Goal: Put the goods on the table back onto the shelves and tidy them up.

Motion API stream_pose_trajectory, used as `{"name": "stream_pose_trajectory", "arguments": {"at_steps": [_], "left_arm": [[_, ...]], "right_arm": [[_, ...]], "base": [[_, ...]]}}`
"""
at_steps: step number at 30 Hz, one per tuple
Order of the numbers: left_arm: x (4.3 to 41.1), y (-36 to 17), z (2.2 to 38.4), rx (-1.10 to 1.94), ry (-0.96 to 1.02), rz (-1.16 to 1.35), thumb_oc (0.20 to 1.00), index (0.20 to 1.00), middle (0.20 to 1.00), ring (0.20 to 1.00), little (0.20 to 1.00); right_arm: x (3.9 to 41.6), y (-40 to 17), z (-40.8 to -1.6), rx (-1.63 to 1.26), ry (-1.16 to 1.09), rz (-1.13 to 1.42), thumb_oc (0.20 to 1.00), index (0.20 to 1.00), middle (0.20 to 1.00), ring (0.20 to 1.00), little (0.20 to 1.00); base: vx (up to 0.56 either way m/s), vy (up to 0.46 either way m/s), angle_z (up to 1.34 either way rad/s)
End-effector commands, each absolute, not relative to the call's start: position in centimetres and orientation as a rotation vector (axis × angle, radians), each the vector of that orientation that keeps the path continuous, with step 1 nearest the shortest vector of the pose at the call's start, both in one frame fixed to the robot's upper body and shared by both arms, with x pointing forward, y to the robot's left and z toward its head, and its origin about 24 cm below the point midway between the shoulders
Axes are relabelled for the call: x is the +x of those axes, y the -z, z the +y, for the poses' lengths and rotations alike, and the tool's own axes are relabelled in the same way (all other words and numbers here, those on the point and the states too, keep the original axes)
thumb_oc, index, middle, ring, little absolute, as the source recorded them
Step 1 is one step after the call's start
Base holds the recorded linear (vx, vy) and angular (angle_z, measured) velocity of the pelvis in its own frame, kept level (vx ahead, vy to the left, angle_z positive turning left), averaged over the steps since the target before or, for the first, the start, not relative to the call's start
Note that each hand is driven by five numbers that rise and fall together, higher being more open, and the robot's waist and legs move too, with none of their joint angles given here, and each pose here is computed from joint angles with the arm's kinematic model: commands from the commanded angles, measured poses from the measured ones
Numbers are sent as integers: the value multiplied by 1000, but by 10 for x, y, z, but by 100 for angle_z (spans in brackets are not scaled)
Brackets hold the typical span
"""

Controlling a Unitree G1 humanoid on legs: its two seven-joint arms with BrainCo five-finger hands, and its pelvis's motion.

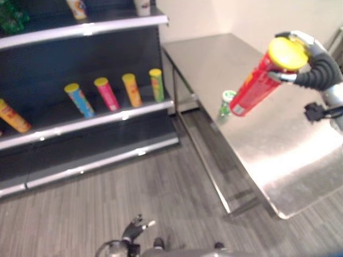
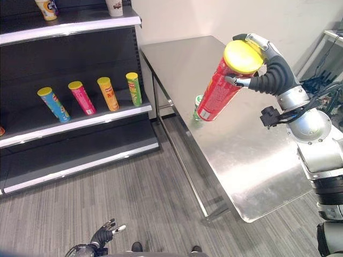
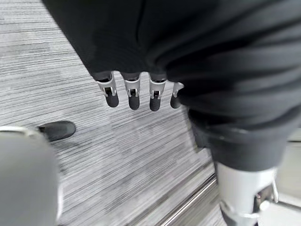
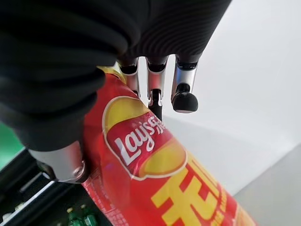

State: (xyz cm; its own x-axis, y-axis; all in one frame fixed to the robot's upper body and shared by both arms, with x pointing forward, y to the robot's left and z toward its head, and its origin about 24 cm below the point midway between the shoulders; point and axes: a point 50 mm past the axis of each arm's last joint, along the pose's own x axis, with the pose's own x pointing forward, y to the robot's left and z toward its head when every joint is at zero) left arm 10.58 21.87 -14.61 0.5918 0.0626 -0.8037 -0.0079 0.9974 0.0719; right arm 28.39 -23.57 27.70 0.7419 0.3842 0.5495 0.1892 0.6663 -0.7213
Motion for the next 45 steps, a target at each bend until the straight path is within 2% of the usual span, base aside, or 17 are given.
{"name": "stream_pose_trajectory", "arguments": {"at_steps": [1,11,19,24,27,31,36,39,42,45], "left_arm": [[116,139,234,112,-63,890,1000,1000,1000,1000,1000],[119,139,232,58,-101,874,1000,1000,1000,1000,1000],[130,127,243,48,-139,798,1000,1000,1000,1000,1000],[149,119,244,148,-35,771,1000,1000,1000,1000,1000],[161,107,267,156,-113,730,1000,1000,1000,1000,1000],[159,110,274,150,-165,759,1000,1000,1000,1000,1000],[156,116,266,123,-183,765,1000,1000,1000,1000,1000],[152,120,248,44,-185,753,1000,1000,1000,1000,1000],[150,125,226,18,-99,767,1000,1000,1000,1000,1000],[144,130,226,40,-92,802,1000,1000,1000,1000,1000]], "right_arm": [[271,-318,-216,-832,-114,-992,200,200,200,200,200],[260,-323,-225,-907,-78,-998,200,200,200,200,200],[247,-314,-236,-895,-43,-981,200,200,200,200,200],[250,-303,-237,-939,-22,-933,200,200,200,200,200],[255,-299,-226,-903,-79,-934,200,200,200,200,200],[257,-304,-224,-922,-107,-934,200,200,200,200,200],[257,-305,-214,-942,-155,-953,200,200,200,200,200],[262,-296,-214,-898,-156,-925,200,200,200,200,200],[262,-288,-223,-906,-139,-875,200,200,200,200,200],[261,-280,-222,-878,-165,-851,200,200,200,200,200]], "base": [[-27,-108,9],[-49,110,42],[223,550,3],[225,634,15],[57,571,-16],[77,363,9],[33,146,6],[64,109,44],[51,216,47],[103,264,56]]}}
